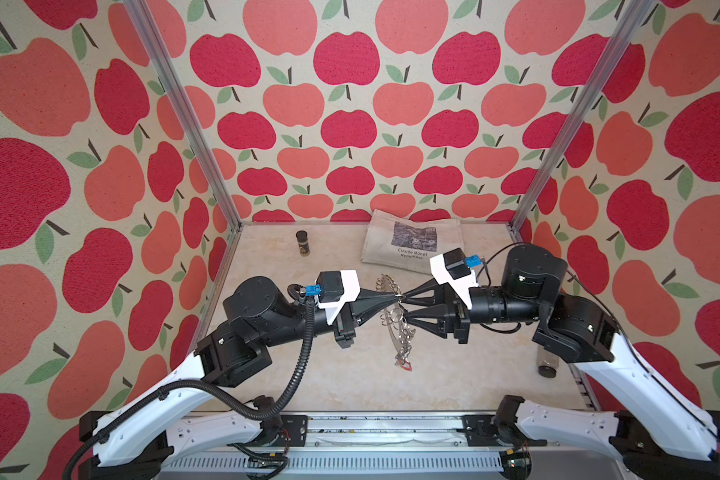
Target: Put the keys on the keyring
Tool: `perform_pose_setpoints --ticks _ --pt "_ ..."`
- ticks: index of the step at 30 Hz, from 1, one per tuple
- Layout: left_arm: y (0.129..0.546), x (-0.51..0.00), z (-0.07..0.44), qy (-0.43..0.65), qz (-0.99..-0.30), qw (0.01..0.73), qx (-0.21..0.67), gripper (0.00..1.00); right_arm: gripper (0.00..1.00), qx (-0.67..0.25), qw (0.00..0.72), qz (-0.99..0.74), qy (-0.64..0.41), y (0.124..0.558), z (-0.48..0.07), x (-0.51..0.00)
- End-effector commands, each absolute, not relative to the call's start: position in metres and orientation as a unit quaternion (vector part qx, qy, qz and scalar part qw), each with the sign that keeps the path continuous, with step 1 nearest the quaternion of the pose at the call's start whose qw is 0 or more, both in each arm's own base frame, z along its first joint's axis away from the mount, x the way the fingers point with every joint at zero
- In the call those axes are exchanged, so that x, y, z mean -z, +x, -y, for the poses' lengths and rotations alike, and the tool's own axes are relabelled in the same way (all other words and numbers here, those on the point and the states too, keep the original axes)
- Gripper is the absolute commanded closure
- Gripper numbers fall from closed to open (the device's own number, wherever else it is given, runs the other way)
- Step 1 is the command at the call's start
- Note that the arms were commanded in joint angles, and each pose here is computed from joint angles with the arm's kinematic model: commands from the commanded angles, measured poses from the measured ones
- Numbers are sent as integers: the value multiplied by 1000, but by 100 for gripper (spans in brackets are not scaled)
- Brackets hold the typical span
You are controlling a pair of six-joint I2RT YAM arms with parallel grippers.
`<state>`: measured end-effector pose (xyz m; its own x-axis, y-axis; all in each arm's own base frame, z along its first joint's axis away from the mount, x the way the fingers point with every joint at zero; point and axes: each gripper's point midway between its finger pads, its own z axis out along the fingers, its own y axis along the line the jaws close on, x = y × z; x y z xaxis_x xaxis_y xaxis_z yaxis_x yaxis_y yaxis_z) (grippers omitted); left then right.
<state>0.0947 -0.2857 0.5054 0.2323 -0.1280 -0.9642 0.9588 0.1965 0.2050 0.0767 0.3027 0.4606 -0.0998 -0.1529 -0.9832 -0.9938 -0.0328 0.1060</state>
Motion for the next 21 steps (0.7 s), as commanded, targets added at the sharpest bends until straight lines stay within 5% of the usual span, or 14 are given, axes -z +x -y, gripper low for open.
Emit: perform_pose_setpoints --ticks 1,11,21 --pt "91 -528 279 453 -415 661 432 100 70 -504 427 -543 -519 74 -304 -464" --pt "92 -529 275 449 -415 668 425 100 100 -494 426 -545 -527 73 -302 -463" --pt "95 -523 275 448 -426 666 419 100 100 -450 436 -556 -547 72 -289 -467"
